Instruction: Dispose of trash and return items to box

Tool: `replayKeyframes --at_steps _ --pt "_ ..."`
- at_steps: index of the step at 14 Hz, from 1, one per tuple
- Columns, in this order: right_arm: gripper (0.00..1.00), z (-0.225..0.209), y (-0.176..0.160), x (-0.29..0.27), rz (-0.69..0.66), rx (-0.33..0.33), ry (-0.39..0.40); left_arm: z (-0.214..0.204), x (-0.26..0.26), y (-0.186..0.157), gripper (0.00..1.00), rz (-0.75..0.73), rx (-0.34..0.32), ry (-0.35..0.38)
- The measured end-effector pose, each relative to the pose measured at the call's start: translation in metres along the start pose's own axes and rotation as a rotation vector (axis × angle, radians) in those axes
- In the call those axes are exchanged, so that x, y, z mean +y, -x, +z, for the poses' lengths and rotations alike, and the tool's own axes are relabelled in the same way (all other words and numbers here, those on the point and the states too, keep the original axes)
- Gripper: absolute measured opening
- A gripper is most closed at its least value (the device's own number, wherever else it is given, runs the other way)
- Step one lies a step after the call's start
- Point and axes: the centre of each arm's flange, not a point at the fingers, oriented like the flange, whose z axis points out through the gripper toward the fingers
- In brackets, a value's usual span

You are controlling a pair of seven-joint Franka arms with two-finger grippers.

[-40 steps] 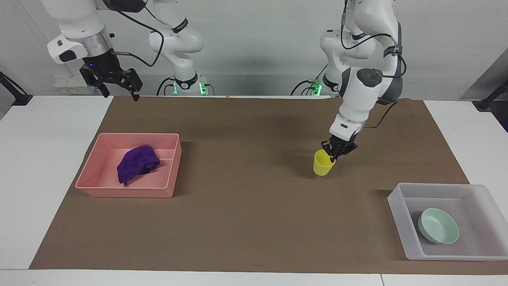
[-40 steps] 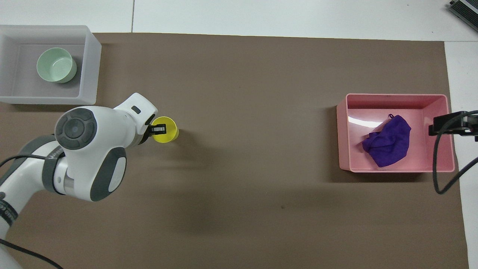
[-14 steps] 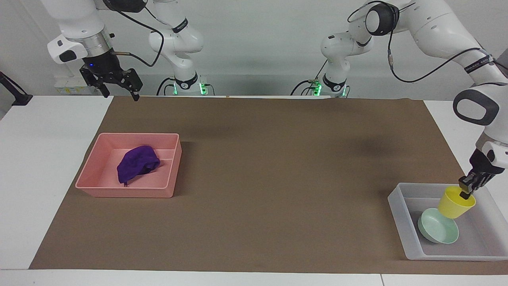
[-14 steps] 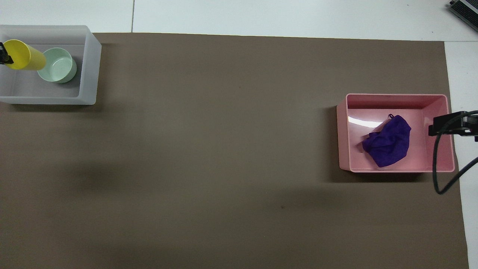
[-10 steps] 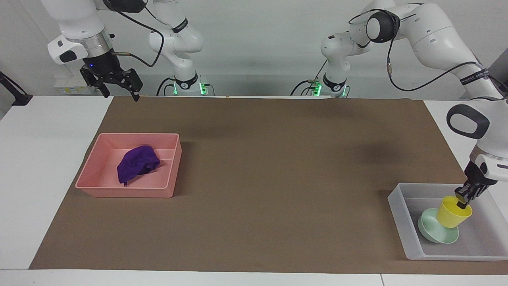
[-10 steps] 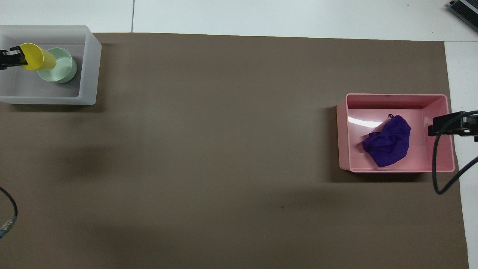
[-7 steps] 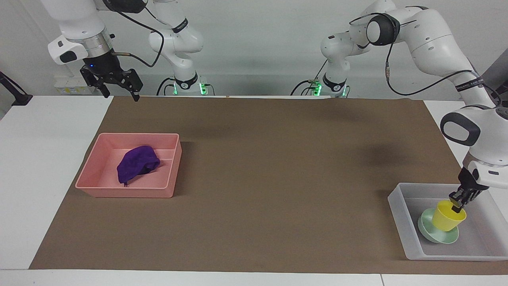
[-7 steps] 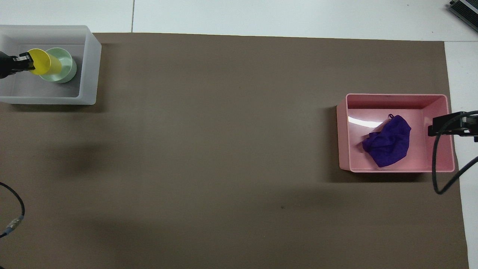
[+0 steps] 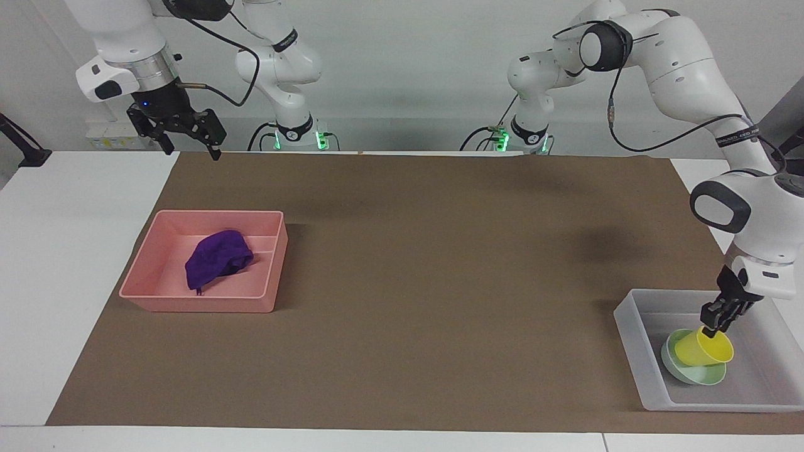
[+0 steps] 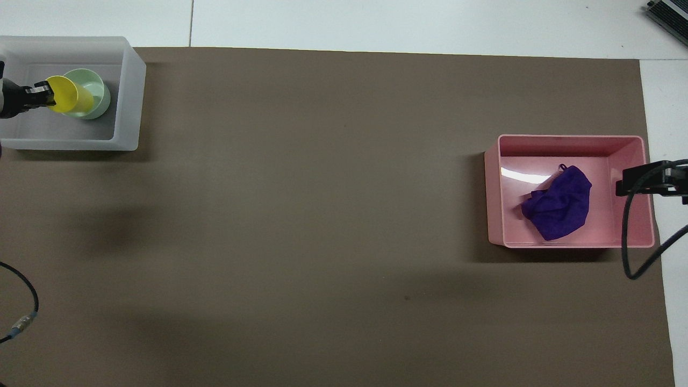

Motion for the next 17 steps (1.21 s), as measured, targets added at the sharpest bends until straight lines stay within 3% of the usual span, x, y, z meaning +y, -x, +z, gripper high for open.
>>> replayKeyframes --at_steps 4,10,17 --pt "1.0 0.0 0.0 0.0 0.0 0.0 0.0 -0.053 0.028 0.0 0.99 0.156 -0.046 0.032" --pt "1.0 0.0 0.0 0.0 0.0 0.0 0.0 -0.16 0.102 0.038 1.0 0.367 -0.21 0.098" --pt "1.0 0.0 0.0 0.0 0.0 0.0 0.0 -0.214 0.153 0.073 1.0 0.53 -0.273 0.09"
